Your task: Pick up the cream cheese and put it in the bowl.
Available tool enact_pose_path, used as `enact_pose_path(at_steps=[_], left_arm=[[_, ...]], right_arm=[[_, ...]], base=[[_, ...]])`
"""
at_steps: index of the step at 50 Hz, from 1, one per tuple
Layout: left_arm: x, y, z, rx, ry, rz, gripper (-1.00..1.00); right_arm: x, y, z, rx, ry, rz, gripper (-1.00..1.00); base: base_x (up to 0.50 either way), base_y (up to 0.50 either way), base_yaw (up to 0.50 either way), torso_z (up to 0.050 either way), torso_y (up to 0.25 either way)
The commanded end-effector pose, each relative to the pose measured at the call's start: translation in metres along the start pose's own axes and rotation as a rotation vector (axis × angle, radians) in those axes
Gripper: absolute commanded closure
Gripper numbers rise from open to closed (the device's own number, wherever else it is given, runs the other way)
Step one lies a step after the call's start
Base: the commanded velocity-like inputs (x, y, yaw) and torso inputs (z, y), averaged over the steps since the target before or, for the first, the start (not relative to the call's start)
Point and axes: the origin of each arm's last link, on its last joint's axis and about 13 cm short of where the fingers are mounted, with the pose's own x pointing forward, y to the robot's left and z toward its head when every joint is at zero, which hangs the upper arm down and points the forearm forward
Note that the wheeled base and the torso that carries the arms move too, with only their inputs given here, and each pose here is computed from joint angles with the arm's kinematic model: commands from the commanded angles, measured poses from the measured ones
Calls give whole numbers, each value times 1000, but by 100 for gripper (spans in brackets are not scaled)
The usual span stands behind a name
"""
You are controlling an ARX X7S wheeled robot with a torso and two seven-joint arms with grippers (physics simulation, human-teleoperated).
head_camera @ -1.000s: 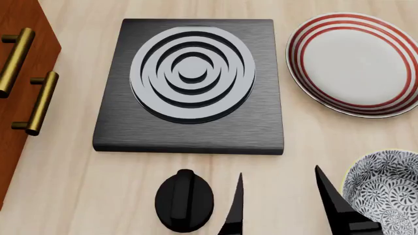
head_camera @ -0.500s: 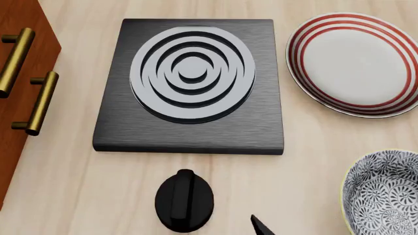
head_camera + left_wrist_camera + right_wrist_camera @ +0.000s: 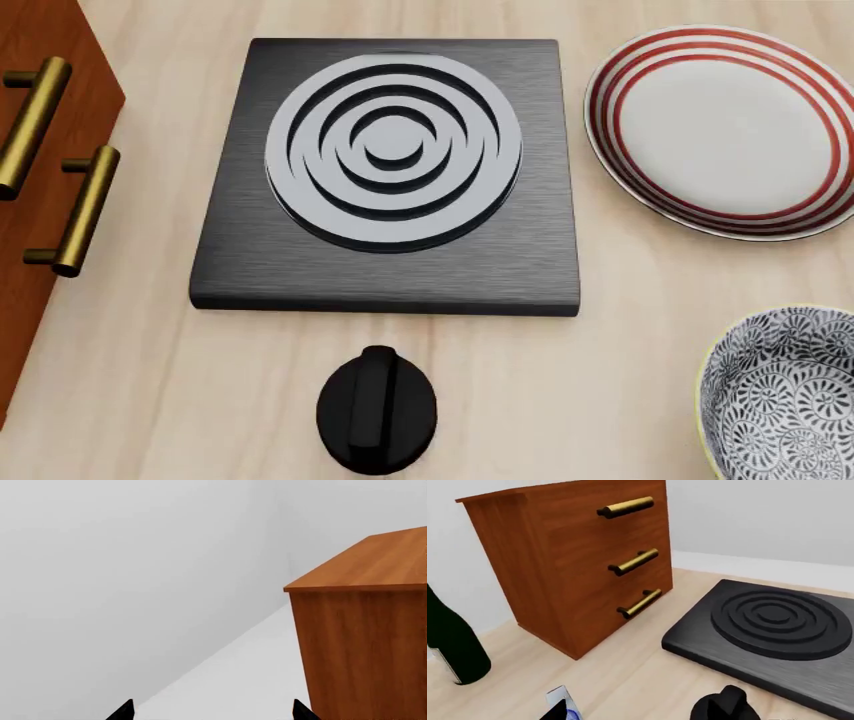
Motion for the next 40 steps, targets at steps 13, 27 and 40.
enact_pose_path(at_steps=[13, 27, 40], left_arm=[[0, 0, 0, -2, 3, 0, -100], [0, 0, 0, -1, 3, -1, -100], [1, -3, 0, 0, -1, 4, -100]], right_arm=[[2, 7, 2, -6, 143, 99, -100], [12, 9, -4, -35, 220, 126, -100], [18, 8, -5, -81, 270, 141, -100]], base=[[0, 0, 0, 0, 0], [0, 0, 0, 0, 0], [0, 0, 0, 0, 0]])
